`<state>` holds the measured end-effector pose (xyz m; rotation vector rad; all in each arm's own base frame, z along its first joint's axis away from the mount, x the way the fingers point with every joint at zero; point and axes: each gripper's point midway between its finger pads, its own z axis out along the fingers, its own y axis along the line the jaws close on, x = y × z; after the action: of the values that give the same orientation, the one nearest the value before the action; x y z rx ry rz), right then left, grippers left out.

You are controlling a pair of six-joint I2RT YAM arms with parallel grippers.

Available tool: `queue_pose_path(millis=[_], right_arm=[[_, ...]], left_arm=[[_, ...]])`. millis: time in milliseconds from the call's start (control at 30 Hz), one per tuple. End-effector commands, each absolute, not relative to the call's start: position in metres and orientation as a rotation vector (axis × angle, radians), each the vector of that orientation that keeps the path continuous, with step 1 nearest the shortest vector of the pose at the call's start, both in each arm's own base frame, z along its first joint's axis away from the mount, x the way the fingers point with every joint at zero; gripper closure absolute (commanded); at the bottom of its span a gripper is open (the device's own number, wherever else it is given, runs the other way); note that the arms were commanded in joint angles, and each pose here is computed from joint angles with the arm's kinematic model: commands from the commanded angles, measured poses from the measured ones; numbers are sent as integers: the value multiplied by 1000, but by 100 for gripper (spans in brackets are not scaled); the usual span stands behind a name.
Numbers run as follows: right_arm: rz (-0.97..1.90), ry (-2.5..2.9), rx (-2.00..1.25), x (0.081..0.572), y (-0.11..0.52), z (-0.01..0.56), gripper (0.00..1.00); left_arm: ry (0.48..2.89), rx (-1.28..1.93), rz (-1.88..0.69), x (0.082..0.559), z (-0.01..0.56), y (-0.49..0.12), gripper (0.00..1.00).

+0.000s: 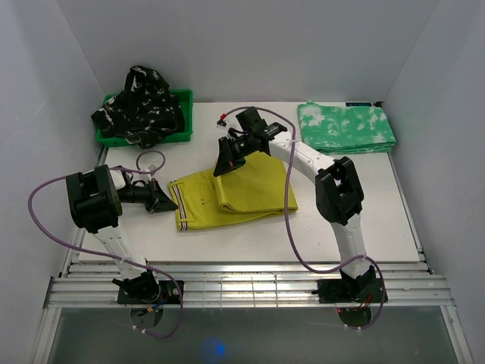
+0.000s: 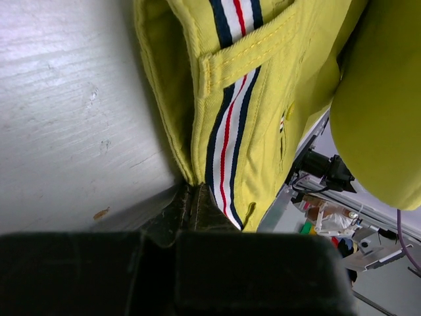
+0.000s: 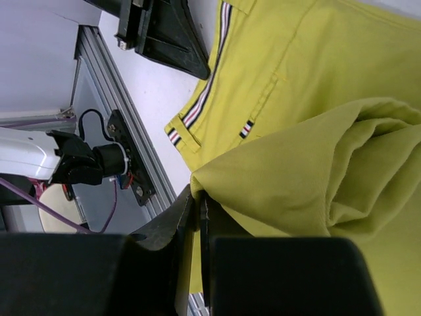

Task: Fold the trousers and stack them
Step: Fold the trousers

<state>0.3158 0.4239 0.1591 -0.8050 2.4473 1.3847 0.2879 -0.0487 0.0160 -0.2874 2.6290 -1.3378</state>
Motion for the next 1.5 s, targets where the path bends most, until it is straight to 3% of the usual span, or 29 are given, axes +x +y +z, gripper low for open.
queue_pose_path(millis=[0,733,1467], right_arm=[[1477,2317,-827,315,453,190,92],[1619,2275,-837,289,525,179,92],[1673,2290,-799,282,555,163,92]], left_arm=[[2649,-214,-1243,287,11,-46,100],[2654,-222,-1245,287,10,-46,100],[2660,-244,-1243,285,8,-46,100]])
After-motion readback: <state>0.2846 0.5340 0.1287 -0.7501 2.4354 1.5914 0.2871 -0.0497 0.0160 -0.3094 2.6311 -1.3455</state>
